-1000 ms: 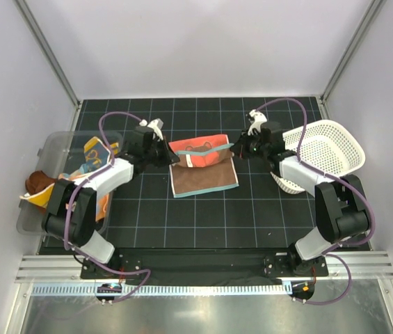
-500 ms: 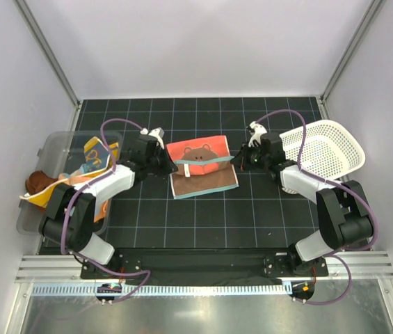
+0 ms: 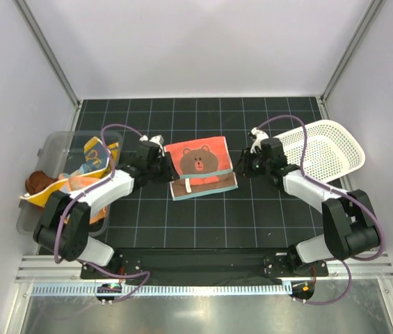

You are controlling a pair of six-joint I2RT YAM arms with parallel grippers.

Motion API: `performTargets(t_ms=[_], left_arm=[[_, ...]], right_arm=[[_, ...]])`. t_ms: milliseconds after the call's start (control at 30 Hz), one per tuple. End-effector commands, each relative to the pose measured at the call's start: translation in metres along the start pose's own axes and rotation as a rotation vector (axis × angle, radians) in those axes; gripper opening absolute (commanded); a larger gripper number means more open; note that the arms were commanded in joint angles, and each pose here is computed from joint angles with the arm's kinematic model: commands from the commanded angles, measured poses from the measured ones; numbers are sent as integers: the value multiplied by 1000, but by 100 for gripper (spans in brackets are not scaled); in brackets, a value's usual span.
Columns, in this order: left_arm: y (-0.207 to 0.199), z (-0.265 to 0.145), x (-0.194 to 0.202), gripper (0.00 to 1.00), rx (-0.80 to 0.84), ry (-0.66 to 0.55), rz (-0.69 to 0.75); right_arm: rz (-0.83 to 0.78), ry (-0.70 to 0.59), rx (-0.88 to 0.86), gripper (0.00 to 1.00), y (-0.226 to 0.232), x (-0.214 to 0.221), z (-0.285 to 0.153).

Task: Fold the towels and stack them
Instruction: Fold the towel

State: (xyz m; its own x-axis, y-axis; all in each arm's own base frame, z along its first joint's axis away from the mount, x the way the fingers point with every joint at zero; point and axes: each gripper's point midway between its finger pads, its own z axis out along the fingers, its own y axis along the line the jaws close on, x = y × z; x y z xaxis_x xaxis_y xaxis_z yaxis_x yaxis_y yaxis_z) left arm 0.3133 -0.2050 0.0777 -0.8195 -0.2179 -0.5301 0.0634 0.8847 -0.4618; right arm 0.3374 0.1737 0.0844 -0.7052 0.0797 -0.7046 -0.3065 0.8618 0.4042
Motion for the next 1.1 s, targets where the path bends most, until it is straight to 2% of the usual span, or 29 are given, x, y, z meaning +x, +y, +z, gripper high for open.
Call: performTargets(t_ms=[0, 133, 267, 367, 633, 833, 1067], left_arm=[[-4, -21, -4, 47, -30, -26, -14], [-6, -32, -4, 52, -72, -25, 1], [-8, -29, -16, 53, -89, -51, -12], [-9, -19, -13, 53, -87, -28, -28], [-7, 6, 30, 49, -40, 117, -104], [34, 9, 64, 45, -237, 221, -122], [60, -21, 63, 41, -384, 195, -95]], right_arm=[[18, 38, 110, 33, -7, -6, -22], [53, 59, 206, 33, -12, -10, -41], [60, 38, 178, 34, 0, -32, -41], [59, 58, 175, 33, 4, -36, -31], [-3, 223, 204, 33, 11, 22, 9], [-49, 272, 329, 33, -11, 54, 11], [-29, 285, 337, 33, 1, 86, -3]])
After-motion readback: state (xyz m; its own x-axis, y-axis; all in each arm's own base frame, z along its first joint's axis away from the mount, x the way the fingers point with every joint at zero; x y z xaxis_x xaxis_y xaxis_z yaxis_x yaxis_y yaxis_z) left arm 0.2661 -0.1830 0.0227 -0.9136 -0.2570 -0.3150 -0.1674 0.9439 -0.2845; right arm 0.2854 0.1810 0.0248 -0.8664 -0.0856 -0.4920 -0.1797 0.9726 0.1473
